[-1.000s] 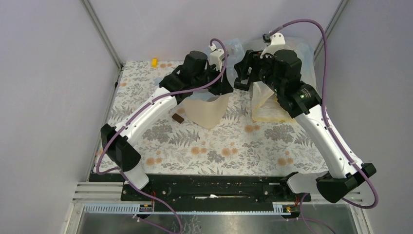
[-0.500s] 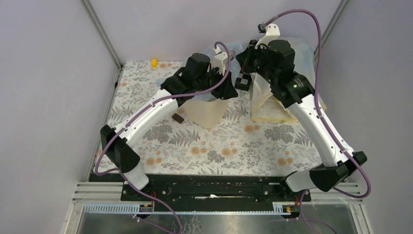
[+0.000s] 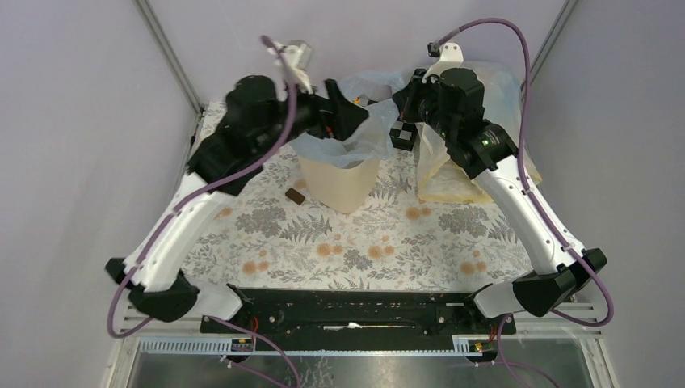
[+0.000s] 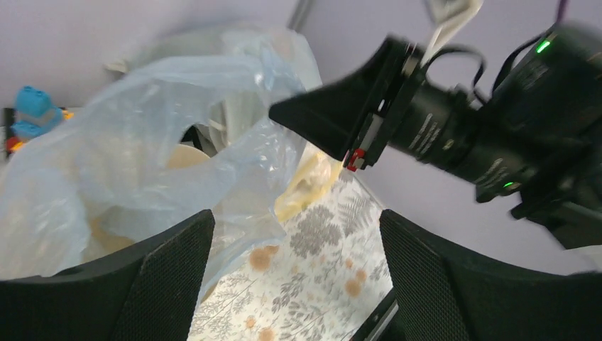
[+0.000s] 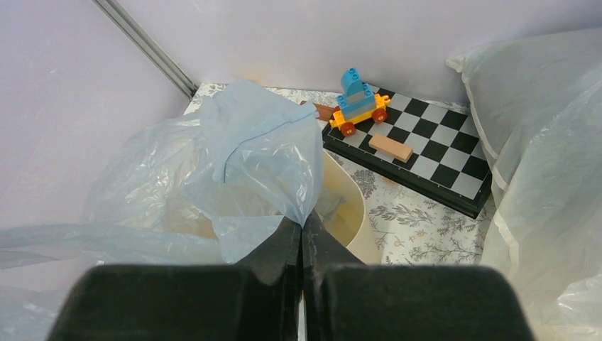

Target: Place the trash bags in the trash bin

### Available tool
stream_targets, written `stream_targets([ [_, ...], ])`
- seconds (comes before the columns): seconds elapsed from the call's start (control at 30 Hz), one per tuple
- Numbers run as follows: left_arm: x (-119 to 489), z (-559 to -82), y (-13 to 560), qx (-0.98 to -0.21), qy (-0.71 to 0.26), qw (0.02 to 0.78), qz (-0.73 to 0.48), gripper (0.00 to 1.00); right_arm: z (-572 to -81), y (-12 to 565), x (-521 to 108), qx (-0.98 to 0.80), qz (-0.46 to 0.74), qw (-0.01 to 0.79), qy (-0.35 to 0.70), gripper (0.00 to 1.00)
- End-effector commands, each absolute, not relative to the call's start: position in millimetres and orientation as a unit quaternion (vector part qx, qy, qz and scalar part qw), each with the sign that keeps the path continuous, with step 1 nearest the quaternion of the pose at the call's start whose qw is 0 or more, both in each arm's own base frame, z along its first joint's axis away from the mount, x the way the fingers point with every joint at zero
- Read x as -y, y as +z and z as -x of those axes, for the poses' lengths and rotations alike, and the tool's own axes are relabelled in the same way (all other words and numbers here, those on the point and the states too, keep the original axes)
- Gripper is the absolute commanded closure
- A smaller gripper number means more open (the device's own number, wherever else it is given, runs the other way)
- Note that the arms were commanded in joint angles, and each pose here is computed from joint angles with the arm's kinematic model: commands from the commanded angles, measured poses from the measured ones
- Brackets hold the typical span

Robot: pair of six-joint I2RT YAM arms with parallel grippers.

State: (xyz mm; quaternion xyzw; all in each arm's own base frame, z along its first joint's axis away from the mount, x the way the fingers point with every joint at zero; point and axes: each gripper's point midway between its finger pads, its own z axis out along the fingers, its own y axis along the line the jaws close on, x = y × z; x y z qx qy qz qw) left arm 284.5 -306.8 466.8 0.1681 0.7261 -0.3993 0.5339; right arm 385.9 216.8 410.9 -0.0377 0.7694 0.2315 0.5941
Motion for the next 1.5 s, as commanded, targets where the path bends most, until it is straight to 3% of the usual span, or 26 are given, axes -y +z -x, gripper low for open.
stream_targets([
  [0.0, 248.1, -278.9, 501.4, -0.711, -0.389, 0.586, -0.013, 0.11, -385.1, 433.9, -211.6, -0.744, 0.024, 0.622, 0.242, 1.00],
  [0.2, 193.5, -239.7, 522.1, -0.642, -0.440, 0.623, 0.079, 0.02, -387.7, 425.9, -214.3, -0.750, 0.026, 0.616, 0.241, 1.00],
  [0.37, 152.7, -213.8, 525.3, -0.611, -0.459, 0.628, 0.146, 0.01, -387.6, 421.6, -212.8, -0.751, 0.024, 0.616, 0.238, 1.00],
  [0.5, 144.2, -217.1, 503.5, -0.630, -0.450, 0.601, 0.199, 0.01, -388.0, 417.5, -214.0, -0.752, 0.023, 0.613, 0.240, 1.00],
  [0.83, 188.2, -266.5, 464.7, -0.674, -0.412, 0.584, 0.186, 0.02, -385.1, 416.9, -214.1, -0.752, 0.022, 0.611, 0.245, 1.00],
  [0.97, 187.4, -287.9, 454.4, -0.674, -0.376, 0.603, 0.204, 0.15, -381.8, 417.3, -212.8, -0.752, 0.023, 0.612, 0.246, 1.00],
  [1.13, 172.8, -306.7, 429.1, -0.699, -0.298, 0.609, 0.228, 0.40, -378.1, 418.3, -208.2, -0.751, 0.025, 0.615, 0.239, 1.00],
  [1.37, 140.5, -316.5, 400.2, -0.708, -0.241, 0.612, 0.256, 0.87, -374.4, 414.6, -191.9, -0.756, 0.002, 0.620, 0.212, 1.00],
  [1.47, 139.5, -315.8, 391.3, -0.721, -0.242, 0.603, 0.239, 0.95, -371.6, 409.8, -179.8, -0.763, -0.015, 0.618, 0.189, 1.00],
])
